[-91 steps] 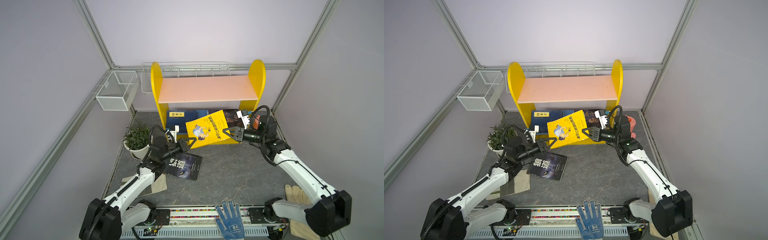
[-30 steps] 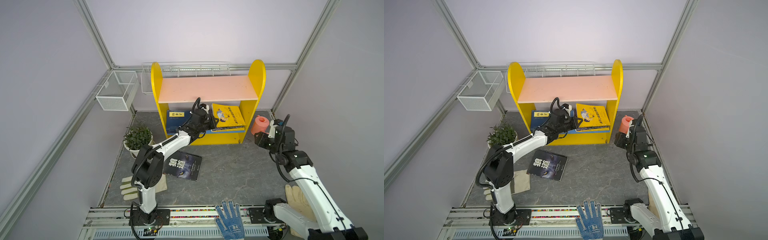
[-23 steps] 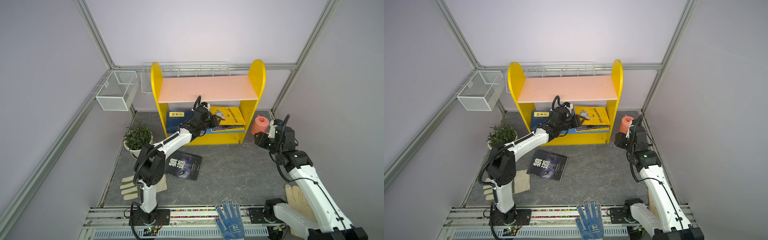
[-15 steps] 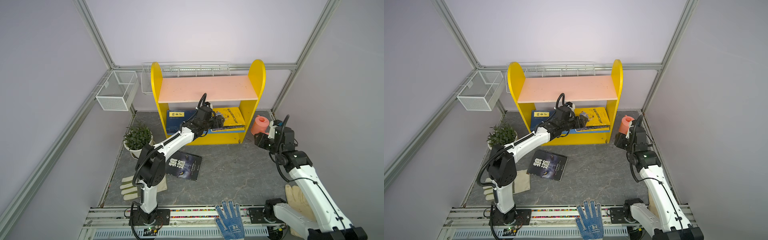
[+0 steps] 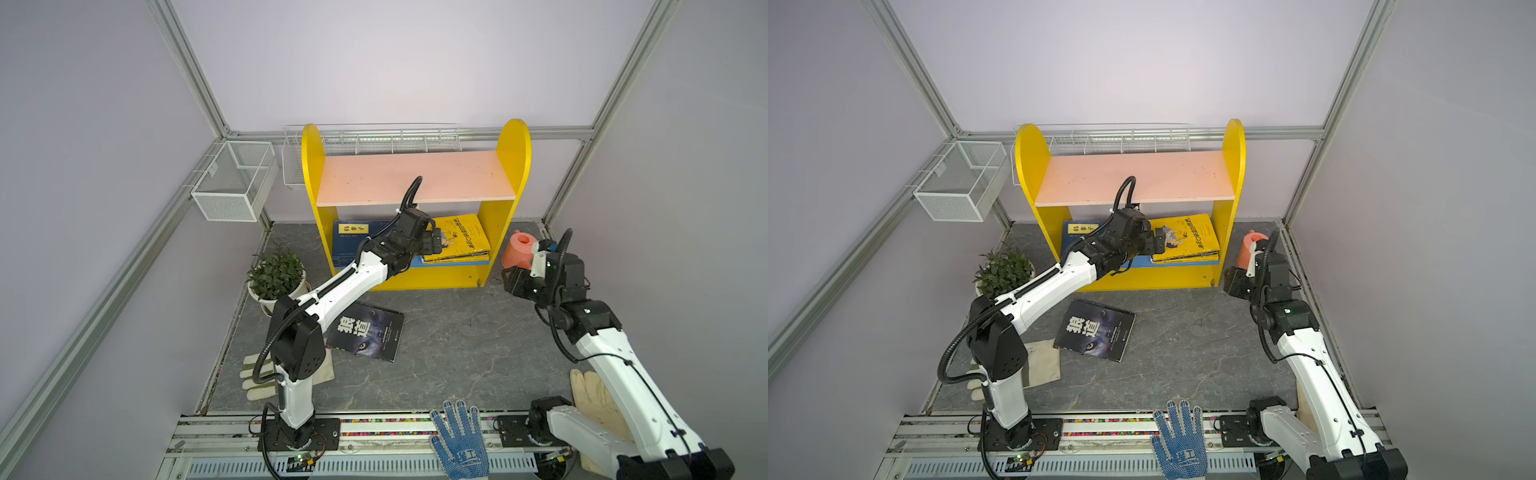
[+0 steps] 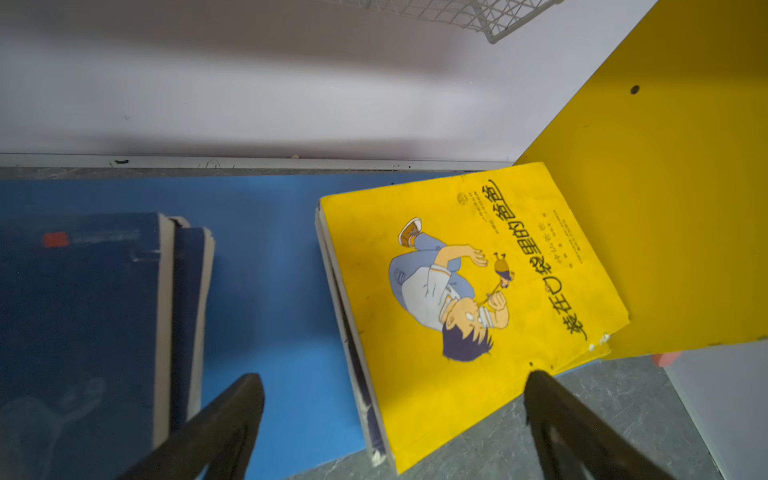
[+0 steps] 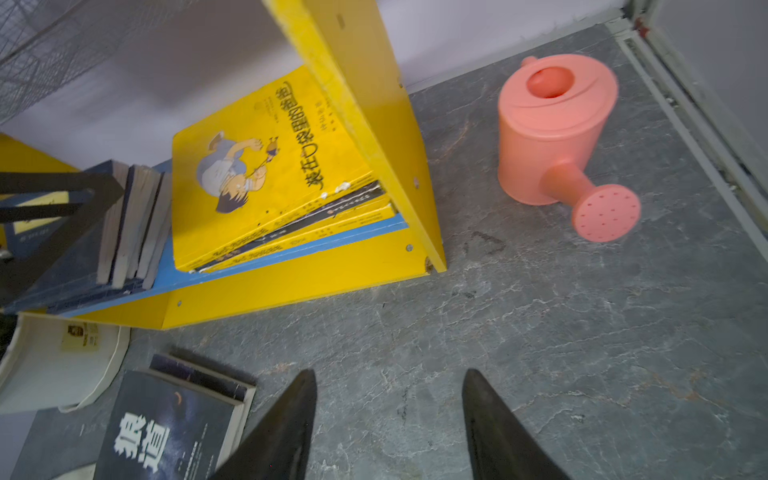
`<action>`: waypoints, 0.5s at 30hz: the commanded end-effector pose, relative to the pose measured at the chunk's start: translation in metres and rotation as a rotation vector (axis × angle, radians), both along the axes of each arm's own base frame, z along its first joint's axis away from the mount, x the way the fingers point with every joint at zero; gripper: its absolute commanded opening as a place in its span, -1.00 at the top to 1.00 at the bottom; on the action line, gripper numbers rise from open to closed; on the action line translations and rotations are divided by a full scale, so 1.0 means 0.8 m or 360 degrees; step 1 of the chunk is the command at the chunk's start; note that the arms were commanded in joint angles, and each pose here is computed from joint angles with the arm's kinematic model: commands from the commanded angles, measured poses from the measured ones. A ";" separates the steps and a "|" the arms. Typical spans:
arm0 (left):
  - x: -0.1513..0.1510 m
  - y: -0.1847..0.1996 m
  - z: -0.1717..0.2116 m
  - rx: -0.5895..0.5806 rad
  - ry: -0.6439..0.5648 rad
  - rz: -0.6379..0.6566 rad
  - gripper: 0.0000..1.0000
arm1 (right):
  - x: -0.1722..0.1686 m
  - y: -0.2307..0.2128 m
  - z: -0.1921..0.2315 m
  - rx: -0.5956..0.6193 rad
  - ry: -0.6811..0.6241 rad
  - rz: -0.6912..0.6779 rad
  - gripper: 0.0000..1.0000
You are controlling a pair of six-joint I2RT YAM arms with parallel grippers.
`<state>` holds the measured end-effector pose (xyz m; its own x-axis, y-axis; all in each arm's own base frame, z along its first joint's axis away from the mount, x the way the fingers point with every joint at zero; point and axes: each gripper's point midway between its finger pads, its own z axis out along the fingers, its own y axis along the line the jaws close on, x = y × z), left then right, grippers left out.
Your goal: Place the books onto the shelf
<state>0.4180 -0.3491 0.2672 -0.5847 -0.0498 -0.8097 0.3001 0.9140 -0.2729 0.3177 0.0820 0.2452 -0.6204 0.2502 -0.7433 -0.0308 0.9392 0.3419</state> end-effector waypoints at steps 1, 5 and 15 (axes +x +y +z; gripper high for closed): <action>-0.021 0.026 0.034 -0.0070 -0.0080 0.0005 -0.96 | 0.002 0.040 -0.006 -0.0050 -0.0011 0.0201 -0.18; -0.056 0.069 0.002 -0.0056 0.0023 0.0106 -0.96 | 0.011 0.085 -0.022 0.0012 0.0051 0.0304 -0.15; -0.165 0.257 -0.141 0.0014 0.0451 0.0698 -0.99 | 0.033 0.174 -0.065 0.0096 0.0240 0.0498 0.27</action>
<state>0.3046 -0.1914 0.1926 -0.6819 -0.2031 -0.7027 0.0099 0.9580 -0.2865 0.3398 0.1999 0.1815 -0.7868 0.0734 -0.6128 -0.2126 0.8999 0.3808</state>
